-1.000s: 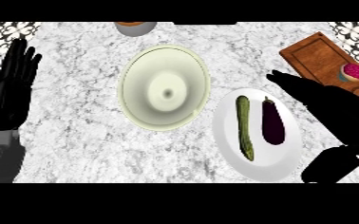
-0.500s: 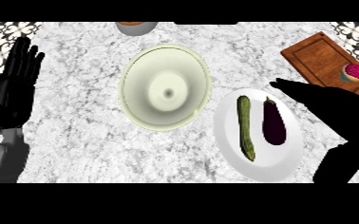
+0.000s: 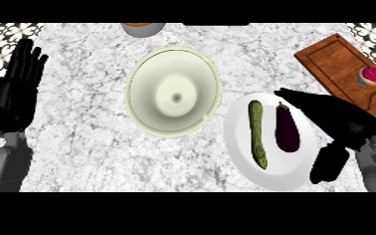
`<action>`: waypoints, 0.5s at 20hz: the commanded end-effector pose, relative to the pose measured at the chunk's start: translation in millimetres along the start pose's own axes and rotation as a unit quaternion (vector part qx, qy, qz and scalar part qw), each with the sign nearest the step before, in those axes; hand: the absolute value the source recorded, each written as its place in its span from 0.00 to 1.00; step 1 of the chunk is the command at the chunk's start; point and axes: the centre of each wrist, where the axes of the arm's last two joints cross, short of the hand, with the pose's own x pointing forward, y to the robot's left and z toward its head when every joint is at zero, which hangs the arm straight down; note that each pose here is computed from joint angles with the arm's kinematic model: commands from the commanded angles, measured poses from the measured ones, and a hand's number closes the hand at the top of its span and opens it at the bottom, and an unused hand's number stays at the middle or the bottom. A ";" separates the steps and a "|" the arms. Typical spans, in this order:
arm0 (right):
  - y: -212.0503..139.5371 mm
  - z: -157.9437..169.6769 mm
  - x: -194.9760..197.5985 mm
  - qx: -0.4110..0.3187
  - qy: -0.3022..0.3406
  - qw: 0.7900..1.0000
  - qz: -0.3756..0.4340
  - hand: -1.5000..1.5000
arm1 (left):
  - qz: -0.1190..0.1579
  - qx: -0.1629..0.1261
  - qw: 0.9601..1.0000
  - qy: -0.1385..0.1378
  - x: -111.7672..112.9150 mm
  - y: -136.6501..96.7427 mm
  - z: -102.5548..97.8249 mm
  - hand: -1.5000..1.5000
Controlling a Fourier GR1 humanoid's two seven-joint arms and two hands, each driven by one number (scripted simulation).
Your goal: Pick the eggplant from the plate and place it in the bowl
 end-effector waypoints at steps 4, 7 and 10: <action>33.3 -41.9 -31.5 0.013 0.020 1.000 0.012 0.00 | 0.001 0.003 1.000 -0.002 4.1 -12.1 -1.6 0.50; 28.3 -27.0 -35.8 0.008 0.026 1.000 0.003 0.00 | 0.004 0.007 1.000 -0.006 9.7 -2.8 -4.9 0.50; 36.9 -20.1 -58.6 -0.001 0.016 1.000 0.004 0.00 | -0.007 0.007 1.000 -0.003 7.8 -0.5 5.0 0.50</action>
